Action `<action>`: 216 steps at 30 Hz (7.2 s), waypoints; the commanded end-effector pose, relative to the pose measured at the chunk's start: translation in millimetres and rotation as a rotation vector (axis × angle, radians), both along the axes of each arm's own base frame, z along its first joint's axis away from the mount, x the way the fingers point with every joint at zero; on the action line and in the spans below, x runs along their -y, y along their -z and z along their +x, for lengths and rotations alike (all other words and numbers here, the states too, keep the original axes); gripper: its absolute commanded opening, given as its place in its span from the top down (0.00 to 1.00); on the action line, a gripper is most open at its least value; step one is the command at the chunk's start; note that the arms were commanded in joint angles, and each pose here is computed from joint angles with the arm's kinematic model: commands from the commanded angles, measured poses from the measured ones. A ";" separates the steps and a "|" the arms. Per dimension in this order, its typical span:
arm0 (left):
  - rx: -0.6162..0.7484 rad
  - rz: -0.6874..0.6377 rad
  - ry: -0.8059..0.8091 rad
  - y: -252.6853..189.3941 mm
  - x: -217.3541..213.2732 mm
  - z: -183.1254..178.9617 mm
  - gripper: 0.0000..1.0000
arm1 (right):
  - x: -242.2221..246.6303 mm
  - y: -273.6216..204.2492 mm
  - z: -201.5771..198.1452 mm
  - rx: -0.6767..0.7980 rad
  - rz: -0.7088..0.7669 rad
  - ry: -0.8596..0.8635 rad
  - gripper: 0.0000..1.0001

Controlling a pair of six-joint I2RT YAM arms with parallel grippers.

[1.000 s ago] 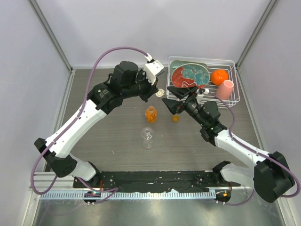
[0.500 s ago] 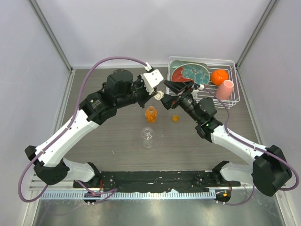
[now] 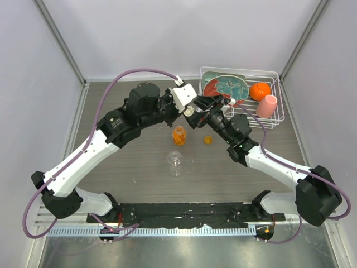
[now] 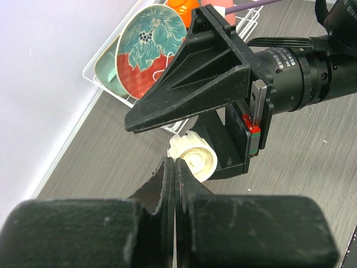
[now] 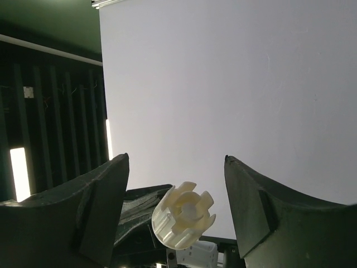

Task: Screw on the bottle caps

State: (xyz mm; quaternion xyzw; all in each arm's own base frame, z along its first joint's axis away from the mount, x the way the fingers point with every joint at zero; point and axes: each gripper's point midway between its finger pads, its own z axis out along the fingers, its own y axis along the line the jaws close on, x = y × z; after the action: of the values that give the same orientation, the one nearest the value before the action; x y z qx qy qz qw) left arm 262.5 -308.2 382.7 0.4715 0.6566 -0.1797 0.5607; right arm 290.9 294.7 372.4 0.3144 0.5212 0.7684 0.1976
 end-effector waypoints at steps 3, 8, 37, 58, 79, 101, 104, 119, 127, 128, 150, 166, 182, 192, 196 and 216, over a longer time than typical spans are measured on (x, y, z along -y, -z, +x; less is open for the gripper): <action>0.104 -0.026 0.004 -23.1 5.0 7.3 1.00 | 3.5 -34.4 -8.0 0.070 0.101 -0.009 0.27; 0.124 0.012 0.003 -11.2 0.5 6.8 1.00 | 4.7 -42.4 -9.9 0.083 0.123 -0.012 0.32; 0.128 0.123 -0.057 28.9 -20.0 11.1 1.00 | 3.9 -49.0 -16.8 0.165 0.035 0.007 0.57; 0.111 0.148 -0.138 35.7 -22.8 14.3 1.00 | 5.3 -37.1 -10.5 0.210 -0.267 0.105 0.57; -0.063 0.153 -0.028 15.3 -41.6 -41.0 0.19 | 64.9 1.4 4.4 0.157 -0.829 0.339 0.88; -0.557 -0.031 0.114 182.8 -80.6 -95.9 0.00 | 116.9 -19.9 -28.7 0.257 -1.049 0.401 0.87; -0.503 -0.034 0.062 181.0 -79.1 -76.7 0.00 | 114.3 -15.3 -28.2 0.248 -1.048 0.386 0.87; -0.465 -0.040 0.100 168.3 -45.0 -45.6 0.00 | 124.3 -20.9 -33.5 0.275 -1.079 0.412 0.88; -0.537 -0.025 0.152 178.1 -35.0 -53.1 0.26 | 129.7 -20.2 -35.5 0.283 -1.111 0.423 0.89; -0.550 -0.018 0.156 181.3 -34.1 -53.9 0.31 | 131.1 -19.9 -35.7 0.281 -1.114 0.427 0.89; -0.493 0.352 0.104 217.3 -40.4 -77.7 1.00 | 143.4 -18.3 -44.1 0.272 -1.133 0.451 0.92; -0.491 0.913 0.143 282.6 30.1 -68.6 1.00 | 182.0 -51.7 -56.4 0.233 -1.194 0.576 0.92; -0.546 0.916 0.186 336.2 46.4 -96.5 0.85 | 187.2 -34.6 -57.9 0.214 -1.258 0.562 0.91; -0.593 0.882 0.183 340.5 50.8 -105.1 0.68 | 191.6 -36.0 -63.3 0.228 -1.258 0.570 0.91; -0.585 0.869 0.175 332.2 49.2 -106.7 0.51 | 193.8 -36.7 -65.4 0.229 -1.257 0.575 0.89; -0.377 0.830 0.145 241.3 -18.9 -97.5 0.00 | 195.1 -41.2 -68.4 0.244 -1.264 0.572 0.84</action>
State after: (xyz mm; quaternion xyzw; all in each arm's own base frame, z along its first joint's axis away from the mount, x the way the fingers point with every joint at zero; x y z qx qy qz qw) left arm 161.1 -317.1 118.4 0.6518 0.7408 -0.0405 0.1574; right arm 223.5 104.5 400.3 0.1779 0.7515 0.2668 0.5765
